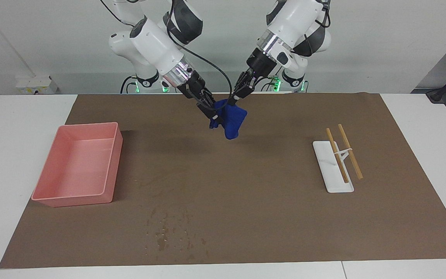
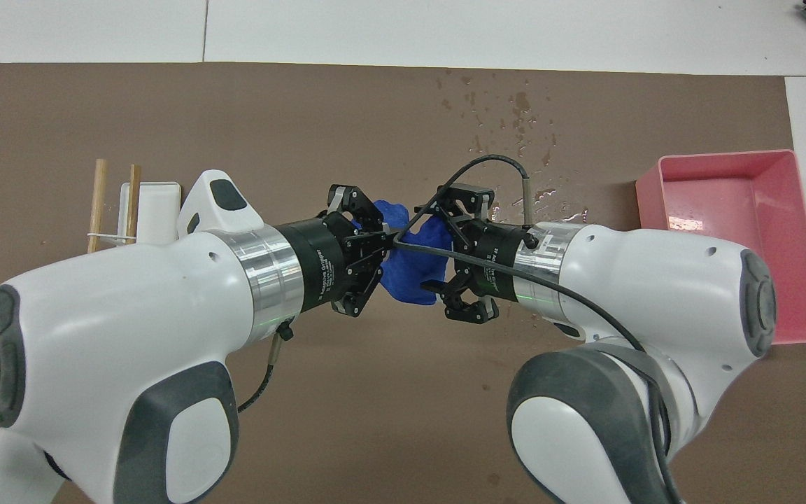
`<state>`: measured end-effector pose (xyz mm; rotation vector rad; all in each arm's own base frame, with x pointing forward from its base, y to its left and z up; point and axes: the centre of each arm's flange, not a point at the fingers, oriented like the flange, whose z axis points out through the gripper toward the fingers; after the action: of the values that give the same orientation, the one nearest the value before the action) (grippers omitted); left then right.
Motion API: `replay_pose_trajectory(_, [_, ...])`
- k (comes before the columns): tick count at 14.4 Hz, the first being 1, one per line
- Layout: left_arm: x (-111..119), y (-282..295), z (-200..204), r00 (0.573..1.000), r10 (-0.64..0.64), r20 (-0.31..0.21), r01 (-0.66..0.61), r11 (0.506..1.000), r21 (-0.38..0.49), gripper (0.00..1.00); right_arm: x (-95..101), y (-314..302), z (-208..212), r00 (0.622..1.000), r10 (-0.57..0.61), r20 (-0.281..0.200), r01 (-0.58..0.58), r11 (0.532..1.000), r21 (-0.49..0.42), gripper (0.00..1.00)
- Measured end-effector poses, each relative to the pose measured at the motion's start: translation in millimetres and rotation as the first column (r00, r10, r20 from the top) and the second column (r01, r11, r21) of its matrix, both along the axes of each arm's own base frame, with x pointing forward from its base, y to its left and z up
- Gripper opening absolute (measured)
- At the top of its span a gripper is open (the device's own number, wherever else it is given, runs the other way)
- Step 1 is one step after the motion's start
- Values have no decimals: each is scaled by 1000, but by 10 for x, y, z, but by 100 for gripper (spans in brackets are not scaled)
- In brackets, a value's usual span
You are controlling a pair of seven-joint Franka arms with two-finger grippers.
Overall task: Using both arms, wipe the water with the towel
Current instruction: 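Carry the towel toward the right gripper while the right gripper approaches, then grasp the towel with the right gripper while the left gripper releases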
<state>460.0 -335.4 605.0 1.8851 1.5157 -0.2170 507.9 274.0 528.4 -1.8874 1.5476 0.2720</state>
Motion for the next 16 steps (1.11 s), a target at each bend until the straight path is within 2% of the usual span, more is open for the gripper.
replay_pose_trajectory(2, [-3, -4, -1, 1000, -1, 0, 1, 1000, 0, 4, 1, -1, 0, 1000, 0, 0, 0, 1000, 0, 100])
replay_pose_trajectory(3, [-4, -6, -1, 1000, -1, 0, 1, 1000, 0, 4, 1, -2, 0, 1000, 0, 0, 0, 1000, 0, 92])
replay_pose_trajectory(6, [-9, -12, -4, 1000, -2, 1, 2, 1000, 0, 4, 17, -27, -1, 1000, -5, 2, 5, 1000, 0, 58])
replay_pose_trajectory(9, [-11, -15, -6, 1000, -2, 1, 2, 1000, 0, 4, 6, -15, -12, 996, 77, 52, -75, 997, -28, 23])
replay_pose_trajectory(10, [-13, -16, -11, 1000, -3, 0, 3, 1000, 1, 4, -2, -14, -25, 992, 112, 63, -110, 993, -39, 15])
replay_pose_trajectory(14, [-28, -29, -55, 1000, -7, -6, 7, 1000, 6, 4, -8, -52, -60, 975, 206, 79, -201, 977, -69, 15])
replay_pose_trajectory(15, [-29, -30, -58, 1000, -9, -5, 9, 1000, 6, 7, -10, -61, -71, 972, 221, 78, -215, 974, -73, 14])
replay_pose_trajectory(16, [-27, -21, -44, 1000, -11, 3, 11, 1000, 7, 16, -9, -81, -91, 970, 232, 73, -227, 971, -76, 14])
